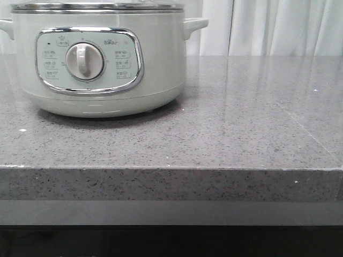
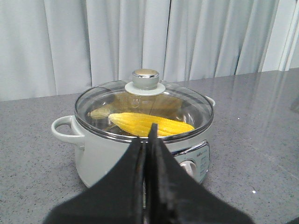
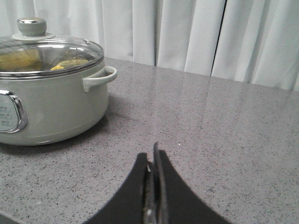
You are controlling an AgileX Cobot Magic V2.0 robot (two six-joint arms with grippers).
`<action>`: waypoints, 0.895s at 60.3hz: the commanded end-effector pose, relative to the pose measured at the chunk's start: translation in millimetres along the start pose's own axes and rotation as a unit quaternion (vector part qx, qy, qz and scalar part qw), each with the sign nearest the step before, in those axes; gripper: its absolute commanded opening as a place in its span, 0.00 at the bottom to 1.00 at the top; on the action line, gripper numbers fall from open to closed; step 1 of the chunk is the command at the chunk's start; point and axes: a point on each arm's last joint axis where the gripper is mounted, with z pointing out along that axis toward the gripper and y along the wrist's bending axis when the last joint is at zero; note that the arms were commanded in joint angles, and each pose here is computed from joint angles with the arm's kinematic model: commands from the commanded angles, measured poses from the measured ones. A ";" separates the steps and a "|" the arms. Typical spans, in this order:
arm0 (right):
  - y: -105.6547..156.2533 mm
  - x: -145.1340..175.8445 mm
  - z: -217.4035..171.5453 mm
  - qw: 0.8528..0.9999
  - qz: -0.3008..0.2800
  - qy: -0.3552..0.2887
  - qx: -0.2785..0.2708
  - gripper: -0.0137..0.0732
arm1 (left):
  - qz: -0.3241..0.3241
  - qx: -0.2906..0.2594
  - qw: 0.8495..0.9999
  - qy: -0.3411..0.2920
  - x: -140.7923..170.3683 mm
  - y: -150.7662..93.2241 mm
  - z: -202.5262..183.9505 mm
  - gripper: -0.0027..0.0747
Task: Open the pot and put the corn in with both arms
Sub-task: 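Release the lid knob and raise the left gripper away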
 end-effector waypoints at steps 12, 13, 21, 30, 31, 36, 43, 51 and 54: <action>-1.8 -14.9 -1.1 0.999 -0.008 -0.050 0.011 0.08 | -0.006 -0.005 0.999 -0.051 -15.4 1.2 -1.0 0.01; -1.8 -14.9 -1.1 0.999 -0.008 -0.050 0.011 0.08 | -0.006 -0.006 0.999 -0.052 -15.6 1.2 -1.0 0.01; -1.8 -14.9 -1.1 0.999 -0.008 -0.050 0.011 0.08 | 0.011 -0.011 0.999 -0.050 -13.8 2.1 -0.9 0.01; -1.8 -14.9 -1.1 0.999 -0.008 -0.050 0.011 0.08 | 0.014 -0.033 0.998 -0.049 -1.0 4.3 -5.4 0.01; -1.8 -14.9 -1.1 0.999 -0.008 -0.050 0.011 0.08 | 0.010 -0.038 0.998 -0.049 1.7 4.8 -6.2 0.01; -1.8 -14.9 -1.1 0.999 -0.008 -0.050 0.011 0.08 | -0.007 -0.065 0.996 -0.053 14.1 7.4 -10.4 0.01; -1.8 -14.9 -1.1 0.999 -0.008 -0.050 0.011 0.08 | -0.020 -0.104 0.992 -0.061 33.6 9.7 -18.4 0.01; -1.8 -14.9 -1.1 0.999 -0.008 -0.050 0.011 0.08 | -0.010 -0.151 0.986 -0.068 60.2 11.3 -25.8 0.01; -1.8 -14.9 -1.1 0.999 -0.008 -0.050 0.011 0.08 | -0.009 -0.164 0.984 -0.072 69.6 11.9 -26.8 0.01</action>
